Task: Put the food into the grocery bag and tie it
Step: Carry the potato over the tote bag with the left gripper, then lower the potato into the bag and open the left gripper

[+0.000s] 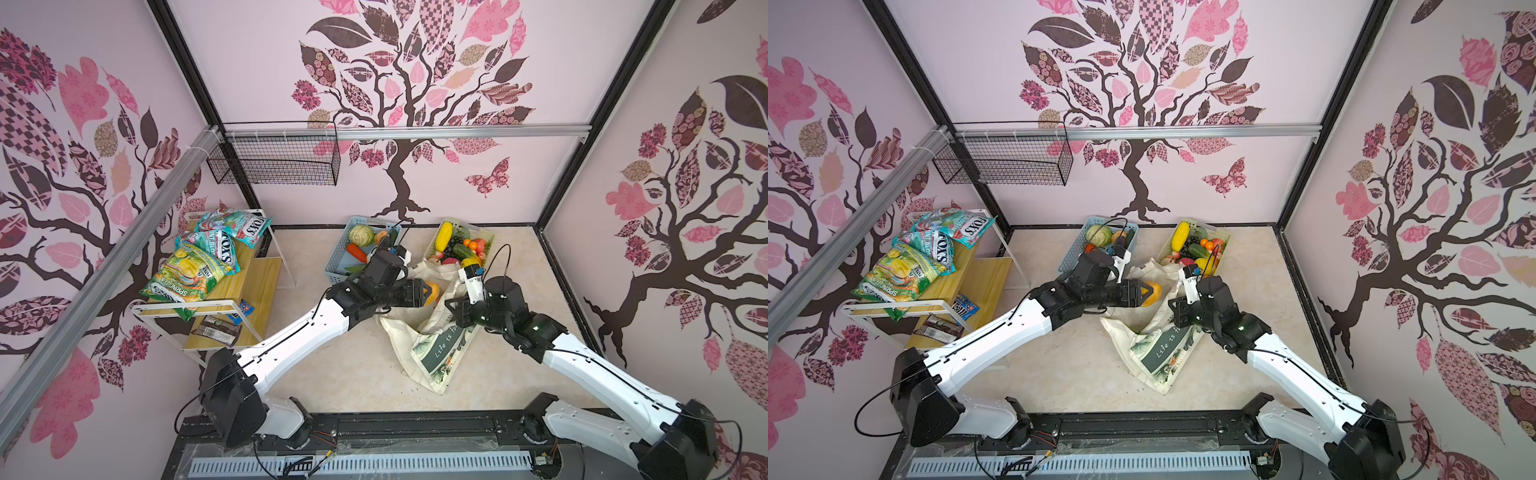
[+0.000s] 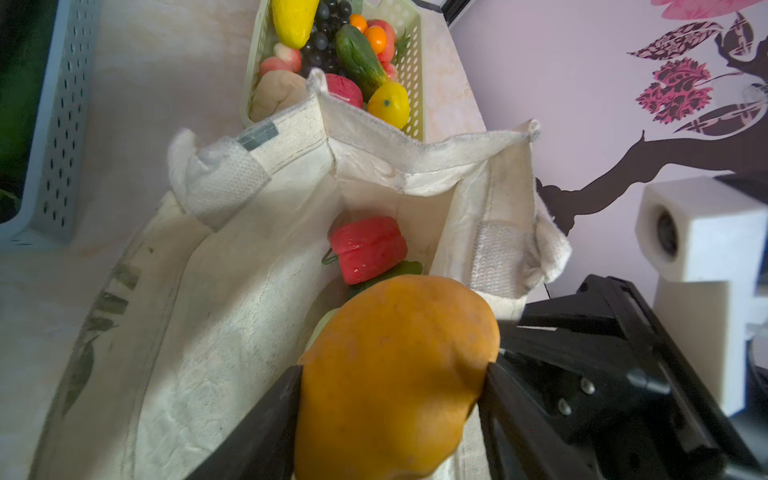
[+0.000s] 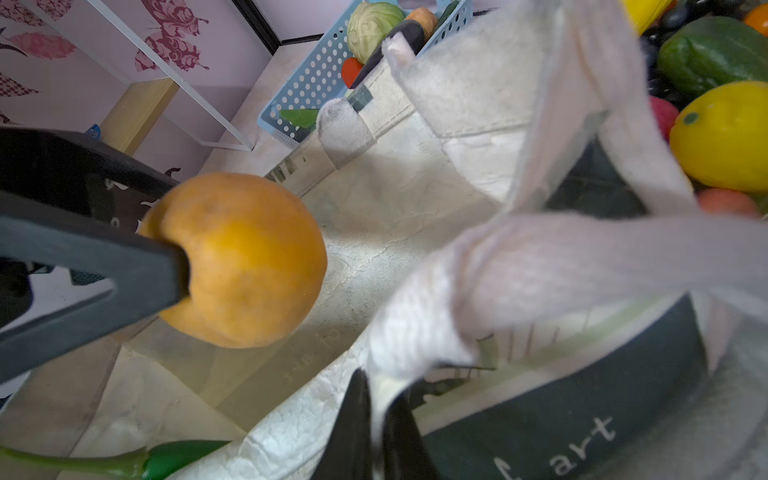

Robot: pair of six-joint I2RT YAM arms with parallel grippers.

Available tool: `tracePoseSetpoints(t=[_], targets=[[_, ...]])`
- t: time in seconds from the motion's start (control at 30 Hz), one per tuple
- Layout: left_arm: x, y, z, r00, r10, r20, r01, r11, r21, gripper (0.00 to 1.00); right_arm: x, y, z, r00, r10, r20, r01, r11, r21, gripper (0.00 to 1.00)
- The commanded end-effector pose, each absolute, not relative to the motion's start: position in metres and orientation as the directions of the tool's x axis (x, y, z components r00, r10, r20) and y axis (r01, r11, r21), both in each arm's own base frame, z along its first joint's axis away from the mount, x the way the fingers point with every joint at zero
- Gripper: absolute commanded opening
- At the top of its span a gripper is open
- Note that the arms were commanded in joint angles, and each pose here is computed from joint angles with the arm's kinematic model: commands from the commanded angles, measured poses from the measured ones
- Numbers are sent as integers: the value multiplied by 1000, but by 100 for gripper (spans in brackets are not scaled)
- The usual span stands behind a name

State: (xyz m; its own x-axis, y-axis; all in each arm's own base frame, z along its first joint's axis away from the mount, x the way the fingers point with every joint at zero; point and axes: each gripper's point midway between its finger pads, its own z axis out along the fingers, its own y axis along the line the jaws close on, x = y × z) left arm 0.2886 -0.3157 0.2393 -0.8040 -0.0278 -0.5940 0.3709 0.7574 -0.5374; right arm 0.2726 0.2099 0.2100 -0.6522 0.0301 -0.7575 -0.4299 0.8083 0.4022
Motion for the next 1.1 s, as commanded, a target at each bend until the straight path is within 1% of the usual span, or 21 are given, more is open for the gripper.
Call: tracePoseSetpoints(t=[0.0, 0.4, 0.5, 0.63, 0.73, 0.87, 1.07], targets=[[284, -313, 217, -815, 8, -579, 365, 783, -504, 66, 271, 205, 213, -646, 34, -762, -418, 820, 391, 11], [278, -306, 189, -828, 60, -557, 349, 834, -428, 66, 271, 205, 213, -645, 32, -764, -421, 819, 389, 11], [276, -307, 185, -829, 77, -554, 354, 838, -415, 68, 271, 206, 214, -644, 31, -764, -422, 818, 389, 11], [273, -309, 185, -824, 99, -557, 369, 841, -396, 73, 272, 207, 214, -645, 29, -763, -425, 817, 390, 11], [274, -308, 191, -817, 94, -570, 371, 842, -392, 77, 272, 208, 215, -645, 29, -764, -427, 815, 391, 11], [277, -306, 212, -791, 75, -607, 380, 838, -392, 80, 272, 208, 216, -646, 28, -763, -429, 813, 393, 11], [281, -300, 246, -751, 36, -660, 384, 836, -391, 82, 271, 210, 216, -648, 28, -761, -435, 807, 399, 11]])
